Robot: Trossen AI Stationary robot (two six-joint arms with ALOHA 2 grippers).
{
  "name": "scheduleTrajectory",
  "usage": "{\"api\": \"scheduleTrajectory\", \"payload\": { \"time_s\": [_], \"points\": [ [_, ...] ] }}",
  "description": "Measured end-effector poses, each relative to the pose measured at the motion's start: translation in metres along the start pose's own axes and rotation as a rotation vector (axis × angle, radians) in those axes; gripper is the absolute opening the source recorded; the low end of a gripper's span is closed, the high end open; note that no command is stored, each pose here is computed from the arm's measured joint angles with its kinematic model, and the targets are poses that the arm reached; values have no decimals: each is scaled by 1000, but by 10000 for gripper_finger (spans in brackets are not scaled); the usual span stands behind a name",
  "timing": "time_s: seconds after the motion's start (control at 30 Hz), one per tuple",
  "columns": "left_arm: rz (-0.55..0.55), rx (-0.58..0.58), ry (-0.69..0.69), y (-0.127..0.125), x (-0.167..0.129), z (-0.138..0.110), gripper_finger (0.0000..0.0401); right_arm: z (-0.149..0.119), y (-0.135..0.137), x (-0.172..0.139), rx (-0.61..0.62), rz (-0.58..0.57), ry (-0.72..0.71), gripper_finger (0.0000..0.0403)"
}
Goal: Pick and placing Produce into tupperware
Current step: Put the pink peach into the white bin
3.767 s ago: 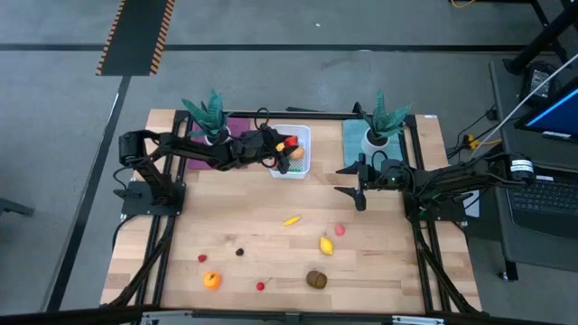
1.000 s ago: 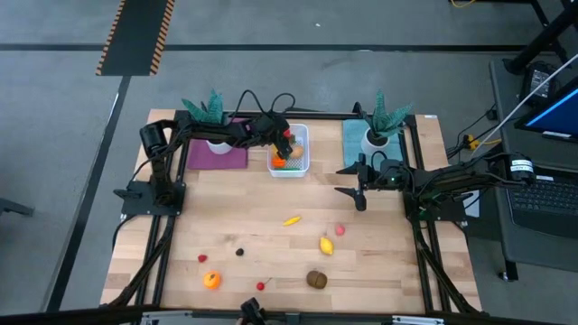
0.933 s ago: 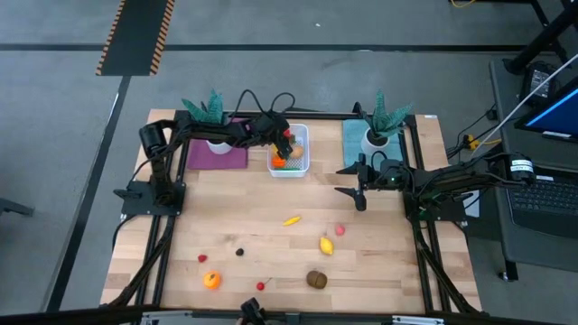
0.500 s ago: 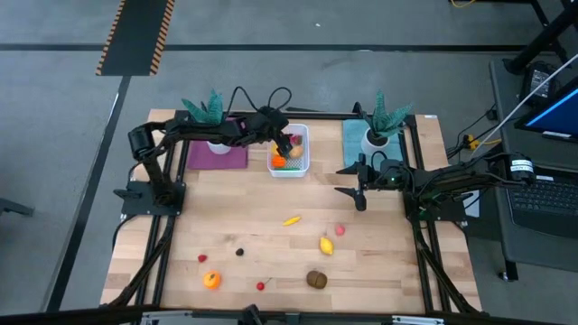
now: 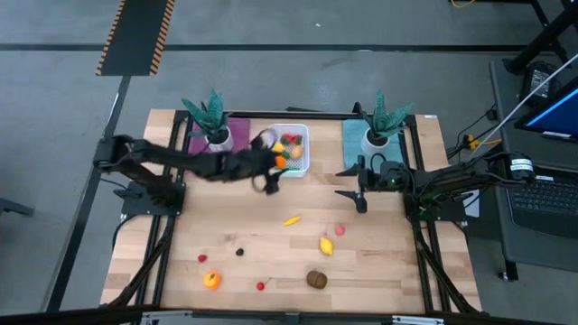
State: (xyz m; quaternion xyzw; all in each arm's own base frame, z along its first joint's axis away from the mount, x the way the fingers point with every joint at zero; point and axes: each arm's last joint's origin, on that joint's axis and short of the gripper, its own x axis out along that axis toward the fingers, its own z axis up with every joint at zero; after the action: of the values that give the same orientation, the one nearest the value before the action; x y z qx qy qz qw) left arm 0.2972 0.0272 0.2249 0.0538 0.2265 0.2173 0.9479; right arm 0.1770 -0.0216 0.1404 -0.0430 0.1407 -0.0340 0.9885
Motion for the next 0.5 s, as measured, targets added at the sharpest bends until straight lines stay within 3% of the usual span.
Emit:
{"api": "scheduleTrajectory", "payload": {
  "time_s": [0.23, 0.5],
  "points": [
    [-81, -40, -120, -30, -59, -33, 248, 3, 7, 0, -36, 34, -28, 278],
    [-239, -18, -182, -51, -104, -50, 247, 8, 15, 0, -53, 77, -79, 278]
  ]
}}
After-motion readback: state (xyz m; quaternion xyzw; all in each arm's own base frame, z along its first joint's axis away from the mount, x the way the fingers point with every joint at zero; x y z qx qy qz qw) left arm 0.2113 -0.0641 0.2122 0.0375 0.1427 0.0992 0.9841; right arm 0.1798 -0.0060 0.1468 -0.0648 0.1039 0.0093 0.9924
